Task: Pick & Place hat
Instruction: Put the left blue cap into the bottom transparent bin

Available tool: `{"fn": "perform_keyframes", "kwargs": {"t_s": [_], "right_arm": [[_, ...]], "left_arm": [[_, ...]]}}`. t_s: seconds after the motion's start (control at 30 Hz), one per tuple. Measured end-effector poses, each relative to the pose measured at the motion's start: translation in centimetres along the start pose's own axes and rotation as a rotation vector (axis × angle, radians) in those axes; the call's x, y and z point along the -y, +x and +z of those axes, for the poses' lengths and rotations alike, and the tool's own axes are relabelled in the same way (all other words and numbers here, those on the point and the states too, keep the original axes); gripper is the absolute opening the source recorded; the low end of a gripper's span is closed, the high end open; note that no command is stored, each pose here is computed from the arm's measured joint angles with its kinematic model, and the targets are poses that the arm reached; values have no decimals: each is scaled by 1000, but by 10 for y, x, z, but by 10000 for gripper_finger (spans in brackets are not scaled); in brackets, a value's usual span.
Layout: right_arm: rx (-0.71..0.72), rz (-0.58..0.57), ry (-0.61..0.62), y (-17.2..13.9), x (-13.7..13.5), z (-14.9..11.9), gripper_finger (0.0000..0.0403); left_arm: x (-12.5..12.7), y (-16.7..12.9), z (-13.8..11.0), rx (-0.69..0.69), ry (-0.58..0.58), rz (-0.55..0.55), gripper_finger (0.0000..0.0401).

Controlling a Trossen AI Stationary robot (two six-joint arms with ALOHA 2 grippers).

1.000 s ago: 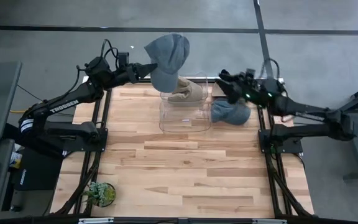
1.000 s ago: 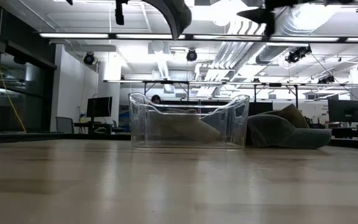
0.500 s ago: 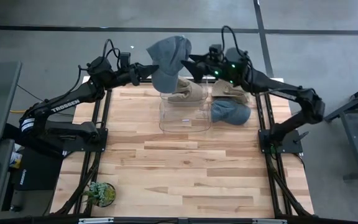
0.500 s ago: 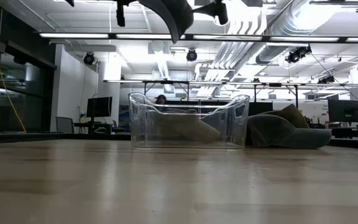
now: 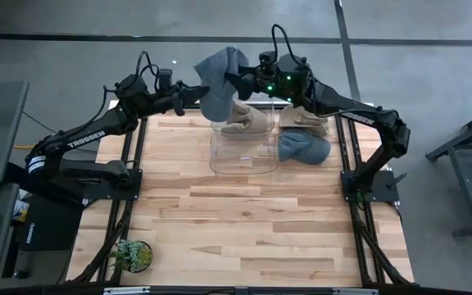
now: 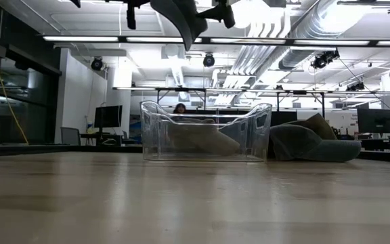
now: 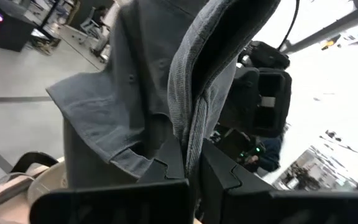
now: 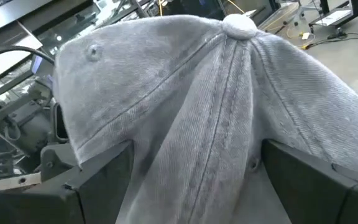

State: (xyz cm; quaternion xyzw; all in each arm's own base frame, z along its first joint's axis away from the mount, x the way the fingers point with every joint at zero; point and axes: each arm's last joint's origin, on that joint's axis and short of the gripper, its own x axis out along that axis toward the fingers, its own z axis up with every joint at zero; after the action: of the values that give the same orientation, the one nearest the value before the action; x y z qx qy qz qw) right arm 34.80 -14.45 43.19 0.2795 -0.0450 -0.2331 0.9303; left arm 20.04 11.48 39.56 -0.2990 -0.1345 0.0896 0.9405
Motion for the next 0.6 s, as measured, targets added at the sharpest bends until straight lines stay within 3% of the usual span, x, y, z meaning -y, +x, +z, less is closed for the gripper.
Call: {"fn": "perform_keyframes", "kwargs": {"t_s": [0.27, 0.6], "right_arm": [[12, 3, 1, 0, 0, 0, 316], [-2, -7, -6, 0, 1, -2, 216]], "left_arm": [[-2, 3, -3, -35, -10, -19, 0], [-2, 3, -3, -35, -11, -25, 0]]}}
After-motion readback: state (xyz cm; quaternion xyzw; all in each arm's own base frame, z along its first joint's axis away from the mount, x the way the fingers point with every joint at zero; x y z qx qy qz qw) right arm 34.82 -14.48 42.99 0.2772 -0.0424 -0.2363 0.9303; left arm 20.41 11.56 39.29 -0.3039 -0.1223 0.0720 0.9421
